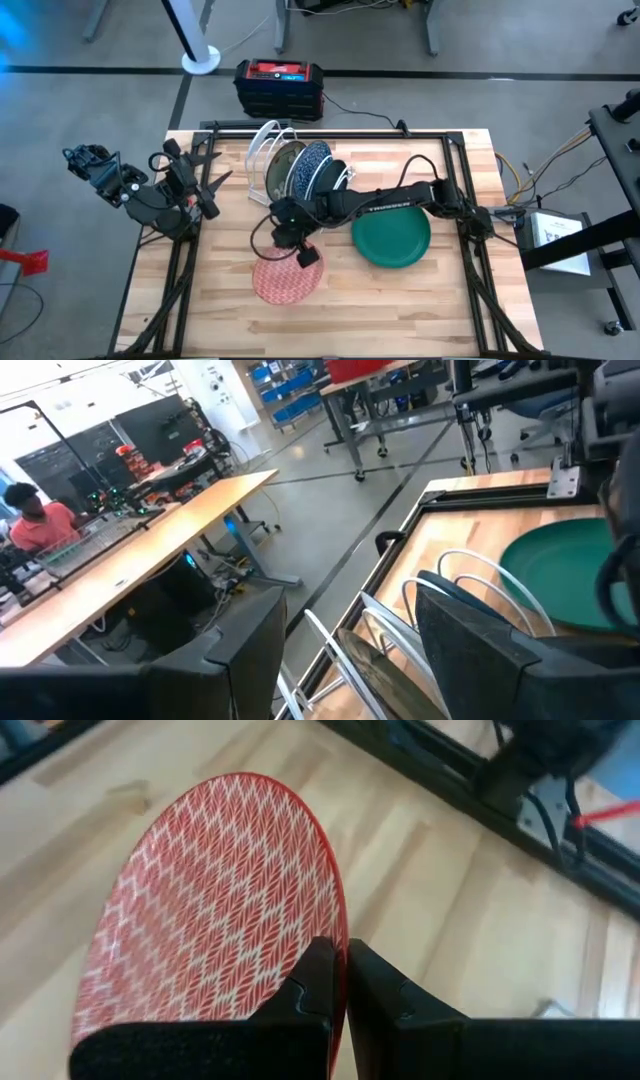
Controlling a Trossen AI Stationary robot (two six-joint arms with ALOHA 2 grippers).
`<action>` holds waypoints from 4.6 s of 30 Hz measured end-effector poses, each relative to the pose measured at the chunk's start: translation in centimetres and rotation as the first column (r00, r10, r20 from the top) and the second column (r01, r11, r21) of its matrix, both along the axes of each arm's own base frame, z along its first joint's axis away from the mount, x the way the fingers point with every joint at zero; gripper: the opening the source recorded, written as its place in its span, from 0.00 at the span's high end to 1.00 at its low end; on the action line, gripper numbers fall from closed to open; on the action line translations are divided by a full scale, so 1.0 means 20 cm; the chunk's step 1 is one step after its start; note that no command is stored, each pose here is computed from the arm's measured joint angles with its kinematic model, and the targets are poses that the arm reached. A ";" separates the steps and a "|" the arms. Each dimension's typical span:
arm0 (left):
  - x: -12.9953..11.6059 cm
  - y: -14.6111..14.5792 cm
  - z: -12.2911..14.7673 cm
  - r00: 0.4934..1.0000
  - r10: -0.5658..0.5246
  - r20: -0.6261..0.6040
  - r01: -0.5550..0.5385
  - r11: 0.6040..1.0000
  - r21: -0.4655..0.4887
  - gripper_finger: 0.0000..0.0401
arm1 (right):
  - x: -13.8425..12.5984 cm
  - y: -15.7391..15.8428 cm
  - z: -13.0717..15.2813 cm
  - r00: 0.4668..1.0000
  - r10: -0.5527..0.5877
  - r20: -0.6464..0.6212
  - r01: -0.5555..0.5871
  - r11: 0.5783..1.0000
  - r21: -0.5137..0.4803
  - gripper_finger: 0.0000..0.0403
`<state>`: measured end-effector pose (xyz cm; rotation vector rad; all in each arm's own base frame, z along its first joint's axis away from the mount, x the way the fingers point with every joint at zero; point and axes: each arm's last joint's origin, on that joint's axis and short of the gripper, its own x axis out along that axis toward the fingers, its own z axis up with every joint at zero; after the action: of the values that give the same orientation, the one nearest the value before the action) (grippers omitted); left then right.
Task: Sort dishes
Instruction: Remove the orange patterned plate from the dish rack, then put the dark green plate into the dish rack
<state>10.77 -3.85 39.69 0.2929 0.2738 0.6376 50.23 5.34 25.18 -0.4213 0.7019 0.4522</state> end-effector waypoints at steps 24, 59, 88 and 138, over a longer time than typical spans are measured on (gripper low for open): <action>0.02 -0.01 -0.01 1.000 0.007 0.013 -0.006 1.000 -0.026 0.47 | -0.18 0.13 -0.50 0.957 -0.122 -0.264 0.087 0.986 -0.140 1.00; 0.30 -0.22 -0.27 0.989 0.046 -0.144 -0.033 0.995 0.092 0.47 | -1.10 0.26 -0.37 0.538 -0.625 -0.566 0.691 0.711 -0.128 0.72; 0.29 0.31 -0.35 0.872 0.409 -0.271 -0.435 0.900 -0.040 0.88 | -1.14 0.24 -0.33 0.452 -0.717 -0.531 0.698 0.655 -0.290 0.42; 0.36 0.74 -0.40 0.884 0.230 -0.408 -0.392 0.840 -0.375 0.47 | -1.20 0.36 -0.30 0.390 -0.610 -0.690 0.716 0.672 -0.189 0.31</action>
<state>17.88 10.97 31.76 -0.0979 0.8152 0.8282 26.32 12.51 19.11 0.2475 1.5246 -0.1640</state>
